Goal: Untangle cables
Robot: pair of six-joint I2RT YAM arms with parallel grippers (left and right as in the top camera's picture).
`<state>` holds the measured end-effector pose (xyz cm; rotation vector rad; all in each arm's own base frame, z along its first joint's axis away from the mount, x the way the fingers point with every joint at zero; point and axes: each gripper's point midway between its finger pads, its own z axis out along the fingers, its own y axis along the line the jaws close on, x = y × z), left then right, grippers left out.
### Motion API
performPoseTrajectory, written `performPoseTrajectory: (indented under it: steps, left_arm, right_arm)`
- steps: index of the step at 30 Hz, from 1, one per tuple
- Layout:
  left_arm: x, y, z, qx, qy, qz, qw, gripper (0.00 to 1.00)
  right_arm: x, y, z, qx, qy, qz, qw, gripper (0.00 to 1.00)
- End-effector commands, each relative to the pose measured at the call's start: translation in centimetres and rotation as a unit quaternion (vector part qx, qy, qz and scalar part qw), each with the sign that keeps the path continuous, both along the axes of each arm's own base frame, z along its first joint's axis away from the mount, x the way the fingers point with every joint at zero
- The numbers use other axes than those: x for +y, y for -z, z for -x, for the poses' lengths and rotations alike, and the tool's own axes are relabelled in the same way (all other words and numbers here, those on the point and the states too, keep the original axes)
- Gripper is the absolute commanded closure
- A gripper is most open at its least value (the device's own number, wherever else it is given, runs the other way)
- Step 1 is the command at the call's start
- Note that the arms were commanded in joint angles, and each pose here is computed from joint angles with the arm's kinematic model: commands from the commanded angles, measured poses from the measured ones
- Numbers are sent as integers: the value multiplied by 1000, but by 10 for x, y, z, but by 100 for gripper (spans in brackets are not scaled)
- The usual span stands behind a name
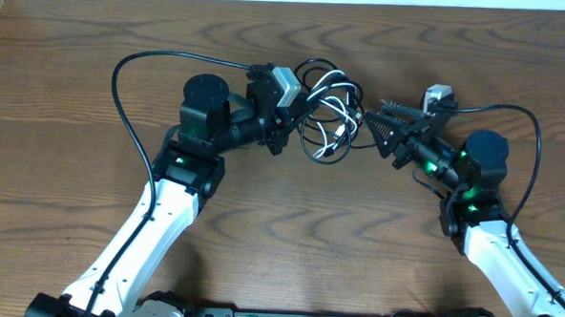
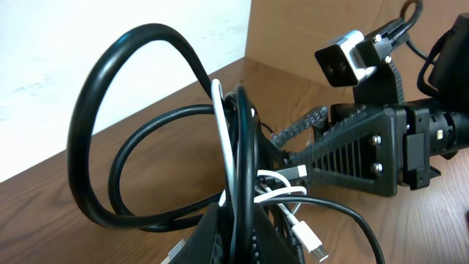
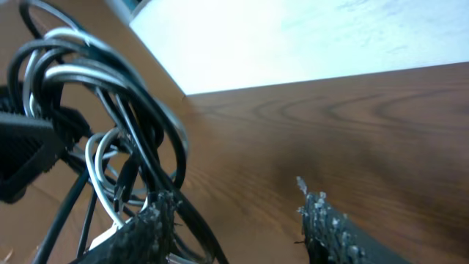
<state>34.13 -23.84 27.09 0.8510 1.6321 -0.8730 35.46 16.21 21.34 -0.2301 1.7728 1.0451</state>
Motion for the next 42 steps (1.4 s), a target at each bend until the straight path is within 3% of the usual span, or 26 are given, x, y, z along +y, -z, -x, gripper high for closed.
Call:
performPoseTrajectory:
  steps: [1, 5, 9, 16, 20, 22, 25, 26, 27, 31, 38, 42]
  left_arm:
    - [-4, -15, 2, -25, 17, 5, 1000, 92]
    - [-6, -16, 5, -22, 27, 9, 999, 92]
    - [-12, -22, 18, -29, 68, 21, 997, 92]
    - [-15, -24, 25, -31, 92, 27, 995, 92]
    - [-17, -24, 27, -31, 96, 28, 994, 92]
    - [-21, -24, 30, -31, 102, 28, 994, 92]
    - [-25, -24, 34, -31, 108, 28, 993, 92]
    - [-25, -24, 34, -31, 108, 28, 993, 92]
    - [-25, -24, 33, -31, 107, 27, 993, 92]
    - [-24, -24, 31, -32, 101, 26, 994, 93]
    - [-12, -20, 3, -33, 12, 9, 999, 92]
    - [12, -15, -31, 8, -118, 18, 993, 92]
  right_arm:
    - [10, -4, 5, -19, -20, 12, 1000, 44]
    - [10, -3, 5, -19, -21, 14, 1000, 45]
    - [10, -3, 5, -19, -21, 14, 1000, 61]
    - [12, -4, 7, -19, -27, 13, 999, 62]
    - [16, -4, 11, -20, -40, 11, 999, 57]
    - [20, -4, 13, -20, -45, 11, 999, 76]
    - [23, -4, 14, -20, -49, 11, 999, 76]
    - [23, -4, 14, -20, -49, 11, 999, 83]
    - [23, -4, 14, -20, -49, 11, 999, 97]
    - [23, -4, 14, -19, -49, 11, 999, 99]
    - [24, 3, 17, -2, -56, 12, 998, 99]
    - [17, 28, 15, 65, -30, 21, 997, 99]
